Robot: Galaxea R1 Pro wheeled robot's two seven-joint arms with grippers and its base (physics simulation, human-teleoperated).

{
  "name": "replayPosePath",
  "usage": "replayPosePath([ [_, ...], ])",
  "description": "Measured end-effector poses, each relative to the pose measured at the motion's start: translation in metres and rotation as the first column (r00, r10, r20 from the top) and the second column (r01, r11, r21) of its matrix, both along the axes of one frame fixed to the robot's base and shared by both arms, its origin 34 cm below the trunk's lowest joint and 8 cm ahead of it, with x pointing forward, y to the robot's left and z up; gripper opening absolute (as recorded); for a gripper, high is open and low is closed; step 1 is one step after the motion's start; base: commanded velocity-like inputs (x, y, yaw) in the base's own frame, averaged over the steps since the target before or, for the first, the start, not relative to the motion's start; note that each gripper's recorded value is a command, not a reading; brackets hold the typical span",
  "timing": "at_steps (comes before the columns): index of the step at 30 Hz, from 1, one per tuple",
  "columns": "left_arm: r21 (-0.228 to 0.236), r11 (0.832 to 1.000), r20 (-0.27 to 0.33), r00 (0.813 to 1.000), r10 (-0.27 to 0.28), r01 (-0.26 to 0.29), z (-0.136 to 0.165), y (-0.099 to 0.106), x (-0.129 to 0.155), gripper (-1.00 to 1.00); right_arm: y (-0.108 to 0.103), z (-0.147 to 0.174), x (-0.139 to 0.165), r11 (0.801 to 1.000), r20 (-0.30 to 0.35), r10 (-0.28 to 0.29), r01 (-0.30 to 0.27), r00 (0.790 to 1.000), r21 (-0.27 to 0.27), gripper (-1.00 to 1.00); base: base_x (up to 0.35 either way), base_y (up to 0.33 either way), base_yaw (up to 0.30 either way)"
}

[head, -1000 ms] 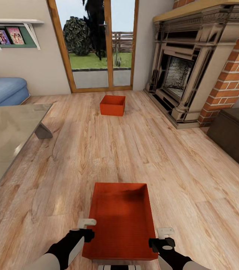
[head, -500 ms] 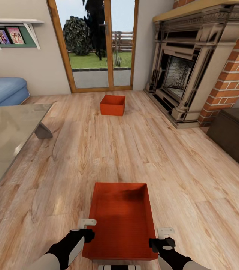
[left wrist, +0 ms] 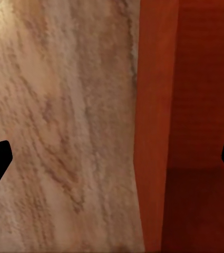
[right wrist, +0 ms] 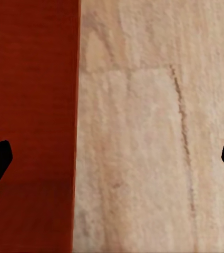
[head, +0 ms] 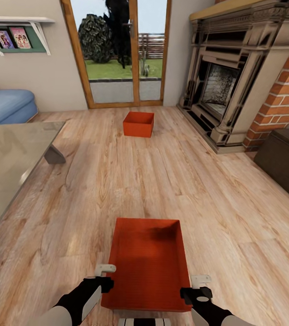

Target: Move the two storage containers from the living room to the garage. In the garage, place one container on the floor and stack the other container on top of it (either order is fine).

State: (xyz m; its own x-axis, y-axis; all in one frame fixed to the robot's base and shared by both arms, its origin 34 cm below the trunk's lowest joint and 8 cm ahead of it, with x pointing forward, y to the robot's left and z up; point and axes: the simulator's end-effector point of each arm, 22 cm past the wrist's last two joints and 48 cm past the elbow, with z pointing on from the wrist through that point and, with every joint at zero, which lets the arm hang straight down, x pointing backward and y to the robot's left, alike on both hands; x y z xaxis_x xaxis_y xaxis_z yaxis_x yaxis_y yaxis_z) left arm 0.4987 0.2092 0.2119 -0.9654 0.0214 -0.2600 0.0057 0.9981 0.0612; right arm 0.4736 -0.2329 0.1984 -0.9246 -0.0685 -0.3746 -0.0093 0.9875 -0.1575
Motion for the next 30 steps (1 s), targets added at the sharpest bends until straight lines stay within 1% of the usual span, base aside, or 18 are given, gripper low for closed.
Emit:
replayPosePath([
  [10, 0.000, 1.000, -0.002, 1.000, 0.001, -0.001, -0.0008, 0.0002, -0.0007, 1.00, 0.0009, -0.0007, -0.0009, 1.000, -0.003, -0.004, 0.004, 1.000, 0.000, 1.00, 0.000, 0.000, 0.005],
  [17, -0.001, 1.000, -0.011, 1.000, 0.001, -0.001, -0.0041, -0.0003, -0.0039, 1.00, 0.0012, -0.0037, -0.0038, 1.000, -0.010, -0.004, 0.004, 1.000, 0.001, 1.00, 0.000, 0.000, 0.065],
  [22, -0.005, 1.000, -0.016, 1.000, 0.000, 0.000, -0.0063, -0.0039, -0.0055, 1.00, 0.0004, -0.0062, -0.0063, 1.000, -0.016, -0.004, 0.004, 1.000, 0.000, 1.00, 0.000, 0.000, 0.068],
  [30, -0.010, 1.000, -0.016, 1.000, -0.002, 0.001, -0.0065, -0.0075, -0.0057, 1.00, 0.0011, -0.0071, -0.0070, 1.000, -0.018, -0.001, 0.001, 1.000, 0.005, 1.00, 0.000, 0.000, 0.007],
])
